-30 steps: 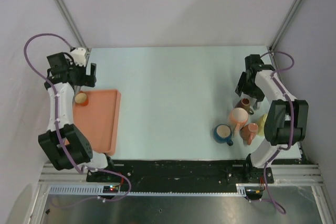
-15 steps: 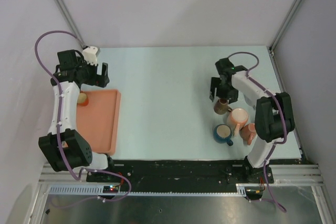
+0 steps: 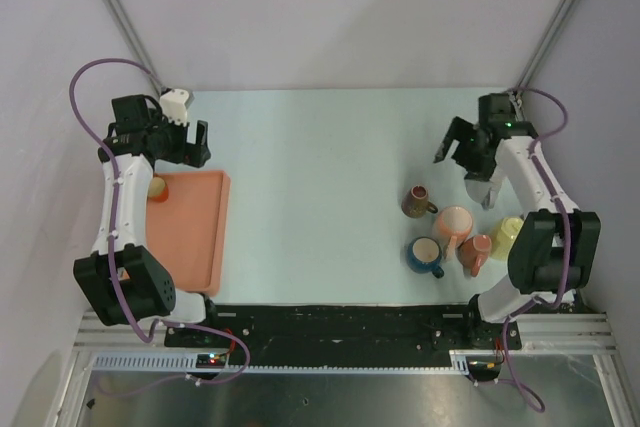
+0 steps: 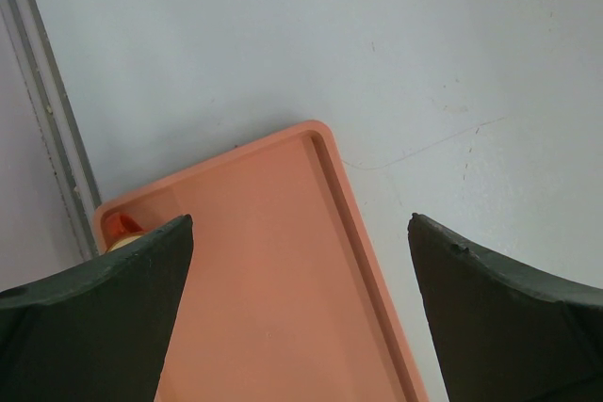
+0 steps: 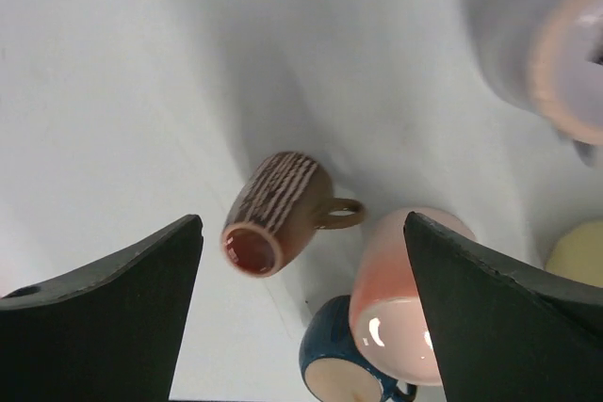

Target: Turn the mug right side up

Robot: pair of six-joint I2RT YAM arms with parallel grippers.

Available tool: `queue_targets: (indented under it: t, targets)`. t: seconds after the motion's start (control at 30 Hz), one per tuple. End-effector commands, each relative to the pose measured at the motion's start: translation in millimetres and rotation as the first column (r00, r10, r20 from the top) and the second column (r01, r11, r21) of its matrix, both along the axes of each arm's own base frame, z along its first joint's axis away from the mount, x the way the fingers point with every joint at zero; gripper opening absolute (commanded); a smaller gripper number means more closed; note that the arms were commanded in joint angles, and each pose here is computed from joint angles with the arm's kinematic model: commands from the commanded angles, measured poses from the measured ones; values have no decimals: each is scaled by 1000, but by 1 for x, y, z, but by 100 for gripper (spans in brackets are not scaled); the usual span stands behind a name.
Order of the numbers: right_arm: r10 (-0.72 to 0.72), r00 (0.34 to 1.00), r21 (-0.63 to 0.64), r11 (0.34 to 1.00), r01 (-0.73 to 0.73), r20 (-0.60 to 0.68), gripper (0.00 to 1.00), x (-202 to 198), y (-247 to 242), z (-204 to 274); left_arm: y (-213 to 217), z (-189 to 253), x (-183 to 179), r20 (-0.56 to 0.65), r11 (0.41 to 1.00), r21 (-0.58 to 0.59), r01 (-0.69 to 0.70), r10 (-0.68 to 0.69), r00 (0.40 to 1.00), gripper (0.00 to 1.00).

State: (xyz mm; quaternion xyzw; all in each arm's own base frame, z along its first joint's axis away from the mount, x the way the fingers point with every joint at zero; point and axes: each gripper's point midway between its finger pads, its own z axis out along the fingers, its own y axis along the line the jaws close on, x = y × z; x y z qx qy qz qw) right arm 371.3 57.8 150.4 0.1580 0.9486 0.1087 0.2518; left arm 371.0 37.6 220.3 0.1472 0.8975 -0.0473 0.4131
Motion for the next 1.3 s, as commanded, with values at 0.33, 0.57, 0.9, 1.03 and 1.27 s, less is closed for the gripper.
queue_targets:
  t: [0.33,0.57,0.9,1.03,1.27]
  targets:
    - [194,979,-22,981,-192,65,76,-10,-34,-8,-19,16,-2,52,997,6,83,-83,995,98]
    - [798,595,-245,598,-763,95,81,-61,-3,-17,-27,23,4,72,992,-11,123,-122,990,97]
    - [969,245,-410,224,-884,1,78,-41,20,-60,-28,27,3,87,991,7,137,-137,987,96]
    - [976,210,-391,172,-904,-57,75,-37,18,-83,-26,27,2,86,991,20,130,-131,988,96]
    - [974,215,-377,173,-910,-72,66,-27,20,-107,-23,28,2,88,993,34,117,-119,989,96]
